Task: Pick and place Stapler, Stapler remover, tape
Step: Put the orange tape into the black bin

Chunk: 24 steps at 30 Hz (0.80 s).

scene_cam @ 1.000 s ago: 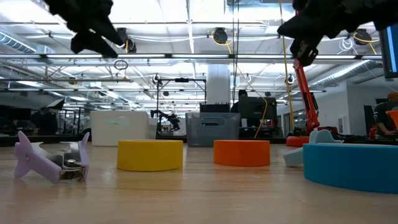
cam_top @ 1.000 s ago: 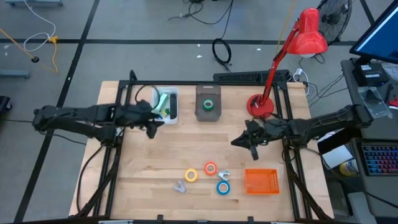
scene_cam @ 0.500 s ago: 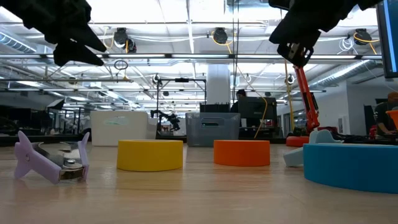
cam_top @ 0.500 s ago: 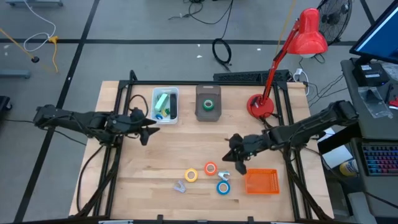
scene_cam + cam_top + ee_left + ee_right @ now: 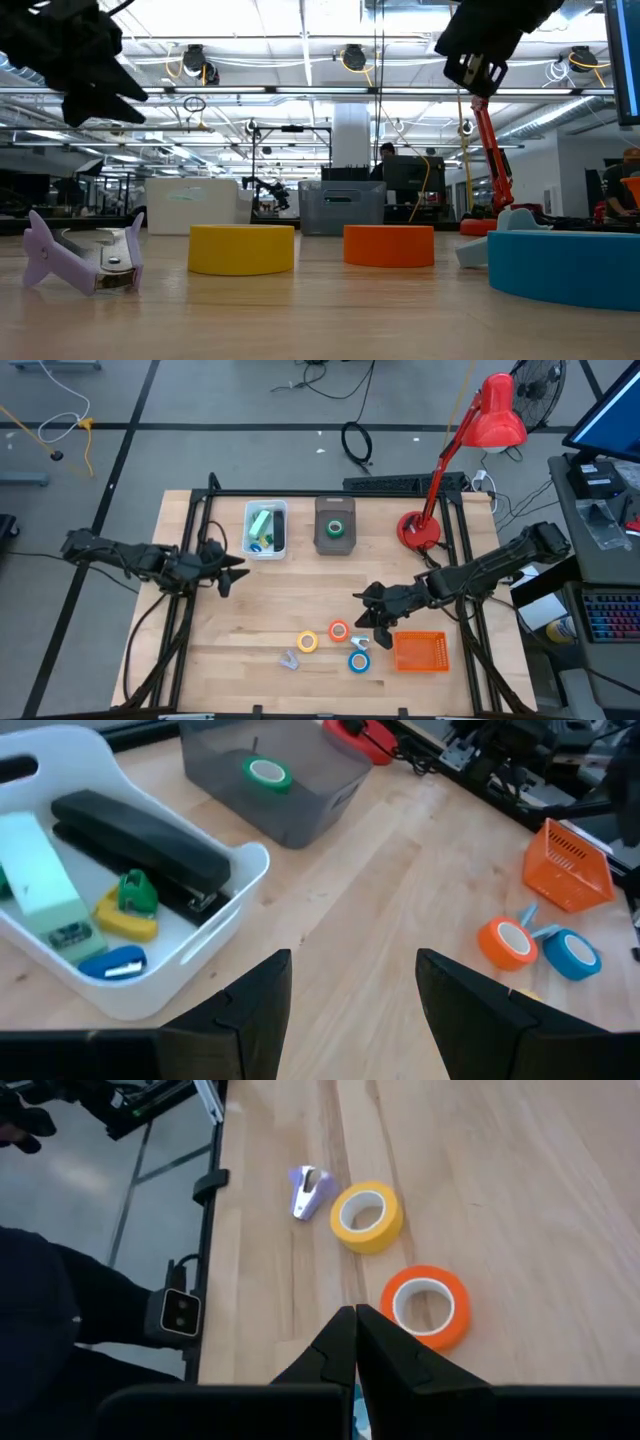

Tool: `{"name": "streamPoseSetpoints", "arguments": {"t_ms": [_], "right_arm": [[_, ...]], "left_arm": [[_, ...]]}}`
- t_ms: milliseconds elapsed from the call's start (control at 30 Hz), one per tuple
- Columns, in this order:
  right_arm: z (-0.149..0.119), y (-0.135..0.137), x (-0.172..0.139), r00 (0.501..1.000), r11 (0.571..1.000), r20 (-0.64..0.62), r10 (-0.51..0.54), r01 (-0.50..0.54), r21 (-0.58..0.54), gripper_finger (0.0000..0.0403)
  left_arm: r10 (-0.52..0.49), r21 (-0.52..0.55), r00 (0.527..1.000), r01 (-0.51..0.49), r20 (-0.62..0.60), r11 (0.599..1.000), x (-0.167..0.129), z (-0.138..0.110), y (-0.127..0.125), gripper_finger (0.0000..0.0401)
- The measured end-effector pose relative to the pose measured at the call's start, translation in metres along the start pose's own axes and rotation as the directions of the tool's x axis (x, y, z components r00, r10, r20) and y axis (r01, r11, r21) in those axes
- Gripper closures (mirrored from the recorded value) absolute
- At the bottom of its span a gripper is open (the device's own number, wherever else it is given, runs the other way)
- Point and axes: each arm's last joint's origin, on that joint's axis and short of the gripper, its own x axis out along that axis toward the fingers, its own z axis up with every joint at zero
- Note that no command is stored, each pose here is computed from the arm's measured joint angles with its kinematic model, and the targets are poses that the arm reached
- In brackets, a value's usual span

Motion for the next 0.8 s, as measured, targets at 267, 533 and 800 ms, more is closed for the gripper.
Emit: {"name": "streamPoseSetpoints", "arguments": {"t_ms": [267,533,800], "right_arm": [[0.012,0.008,0.01,0.999,0.998,-0.052,-0.008,0.005,-0.057,0.0398],[0.021,-0.008,0.044,0.974,0.991,-0.193,-0.121,0.109,-0.074,0.0398],[0.03,-0.029,0.069,0.957,0.998,-0.282,-0.064,0.063,-0.014,0.0359]], "left_arm": [[0.004,-0.011,1.0,-0.003,0.011,1.0,0.0,-0.009,0.004,0.0183],[-0.001,-0.022,1.0,0.001,0.012,1.0,0.0,-0.009,0.003,0.0183],[-0.031,-0.019,0.999,0.031,0.013,0.999,0.0,-0.008,0.001,0.0183]]}}
